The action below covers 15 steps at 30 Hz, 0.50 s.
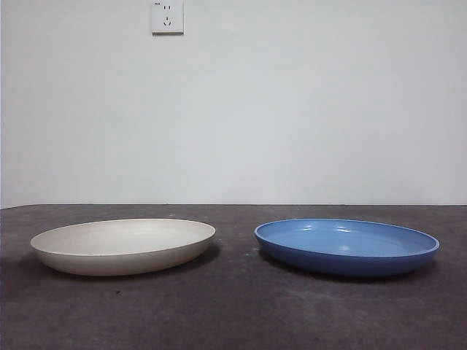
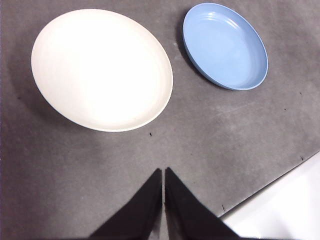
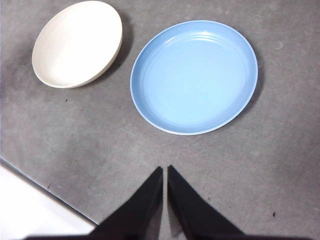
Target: Pick up the white plate, put it on the blue plate, put it on desk
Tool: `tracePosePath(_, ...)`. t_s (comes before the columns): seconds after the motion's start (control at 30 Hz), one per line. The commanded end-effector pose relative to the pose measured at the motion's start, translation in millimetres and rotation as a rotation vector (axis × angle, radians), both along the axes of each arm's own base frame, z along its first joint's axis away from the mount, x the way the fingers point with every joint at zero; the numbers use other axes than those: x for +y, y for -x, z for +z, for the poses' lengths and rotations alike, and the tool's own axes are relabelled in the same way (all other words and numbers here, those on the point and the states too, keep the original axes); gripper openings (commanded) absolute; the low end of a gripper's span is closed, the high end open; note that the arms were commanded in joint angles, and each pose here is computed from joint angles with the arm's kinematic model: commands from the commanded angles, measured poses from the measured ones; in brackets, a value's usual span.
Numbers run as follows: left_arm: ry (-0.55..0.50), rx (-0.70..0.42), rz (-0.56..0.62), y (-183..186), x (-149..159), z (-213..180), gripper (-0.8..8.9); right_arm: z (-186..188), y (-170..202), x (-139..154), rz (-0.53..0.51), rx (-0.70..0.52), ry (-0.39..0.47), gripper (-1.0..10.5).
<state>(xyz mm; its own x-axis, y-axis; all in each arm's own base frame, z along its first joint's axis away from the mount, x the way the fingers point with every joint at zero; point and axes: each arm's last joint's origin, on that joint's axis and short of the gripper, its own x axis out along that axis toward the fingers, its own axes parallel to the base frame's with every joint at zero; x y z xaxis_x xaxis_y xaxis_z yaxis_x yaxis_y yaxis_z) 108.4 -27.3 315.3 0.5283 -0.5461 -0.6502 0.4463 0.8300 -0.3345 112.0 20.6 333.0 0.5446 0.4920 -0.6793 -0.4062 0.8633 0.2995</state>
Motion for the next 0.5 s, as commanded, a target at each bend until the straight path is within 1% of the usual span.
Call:
tracePosePath(0.03,0.001,-0.034,-0.014,-0.9,-0.5,6.8,0.79,5.8,-0.9,0.6,0.013,-0.033,0.002,0.2)
tracePosePath(0.1,0.001,-0.035,-0.013,-1.1,-0.5,6.8,2.15,5.9,-1.0,0.6,0.009,-0.031,-0.001,1.3)
tracePosePath(0.13,0.001,-0.036,-0.013,-1.2,-0.5,6.9,2.89,5.9,-1.1,0.6,0.006,-0.03,-0.004,2.1)
tracePosePath(0.17,0.001,-0.038,-0.013,-1.3,-0.5,7.0,3.73,6.2,-1.4,0.6,-0.004,-0.027,-0.01,3.1)
tracePosePath(0.2,0.003,-0.039,-0.012,-1.4,-0.6,7.2,4.17,6.4,-1.6,0.6,-0.009,-0.026,-0.015,3.8)
tracePosePath(0.27,0.006,-0.044,-0.008,-1.9,-0.6,7.7,4.58,6.6,-1.8,0.6,-0.015,-0.026,-0.02,4.3)
tracePosePath(0.5,0.034,-0.037,0.038,-14.9,-1.9,8.0,4.65,6.8,-2.0,0.7,-0.018,-0.026,-0.024,4.3)
